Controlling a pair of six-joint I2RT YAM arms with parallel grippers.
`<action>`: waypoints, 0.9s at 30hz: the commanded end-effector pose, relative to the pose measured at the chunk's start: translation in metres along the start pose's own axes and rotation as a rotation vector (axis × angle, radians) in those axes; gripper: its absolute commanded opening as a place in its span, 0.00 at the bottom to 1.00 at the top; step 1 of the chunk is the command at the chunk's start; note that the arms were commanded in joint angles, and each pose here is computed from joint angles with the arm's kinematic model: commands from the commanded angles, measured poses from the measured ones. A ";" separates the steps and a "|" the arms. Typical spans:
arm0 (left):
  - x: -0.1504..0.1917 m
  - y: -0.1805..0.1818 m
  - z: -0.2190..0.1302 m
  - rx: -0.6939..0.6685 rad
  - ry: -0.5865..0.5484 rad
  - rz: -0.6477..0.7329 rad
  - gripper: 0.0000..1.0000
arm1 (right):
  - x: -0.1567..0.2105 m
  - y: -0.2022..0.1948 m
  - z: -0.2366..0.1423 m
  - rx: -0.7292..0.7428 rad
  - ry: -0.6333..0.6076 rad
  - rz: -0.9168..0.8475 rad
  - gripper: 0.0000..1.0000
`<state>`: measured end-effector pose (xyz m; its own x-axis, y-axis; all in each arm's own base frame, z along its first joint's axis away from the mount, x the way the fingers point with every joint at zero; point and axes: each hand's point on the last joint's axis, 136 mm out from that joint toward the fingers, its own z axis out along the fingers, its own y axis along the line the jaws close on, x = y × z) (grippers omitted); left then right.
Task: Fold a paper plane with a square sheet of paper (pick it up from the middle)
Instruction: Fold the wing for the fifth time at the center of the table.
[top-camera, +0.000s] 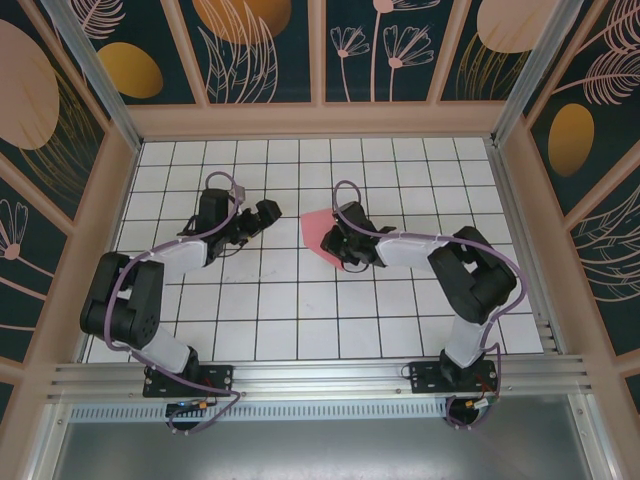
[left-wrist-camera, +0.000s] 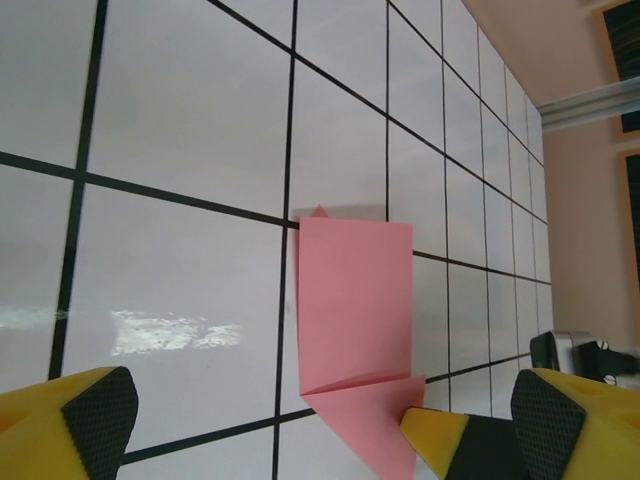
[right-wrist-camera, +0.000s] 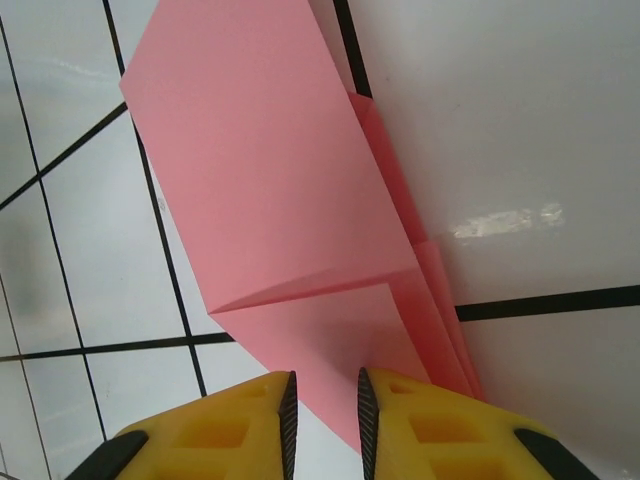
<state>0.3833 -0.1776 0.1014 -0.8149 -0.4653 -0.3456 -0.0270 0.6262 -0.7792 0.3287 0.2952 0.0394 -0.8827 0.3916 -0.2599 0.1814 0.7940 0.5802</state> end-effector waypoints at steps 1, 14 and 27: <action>0.008 -0.009 0.005 0.077 0.039 -0.032 0.97 | 0.002 -0.019 0.010 0.029 -0.006 0.057 0.26; 0.048 -0.023 0.028 0.096 0.171 -0.074 0.96 | 0.012 -0.047 0.009 -0.058 0.073 0.145 0.24; 0.075 -0.031 0.058 0.077 0.269 -0.094 0.86 | 0.023 -0.066 0.003 -0.143 0.135 0.210 0.24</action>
<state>0.3529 -0.2581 0.0658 -0.9279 -0.3442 -0.1432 -0.0765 0.5516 -0.8306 0.3229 0.2718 0.0249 -0.8780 0.4687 -0.0969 0.2204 0.5756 0.7875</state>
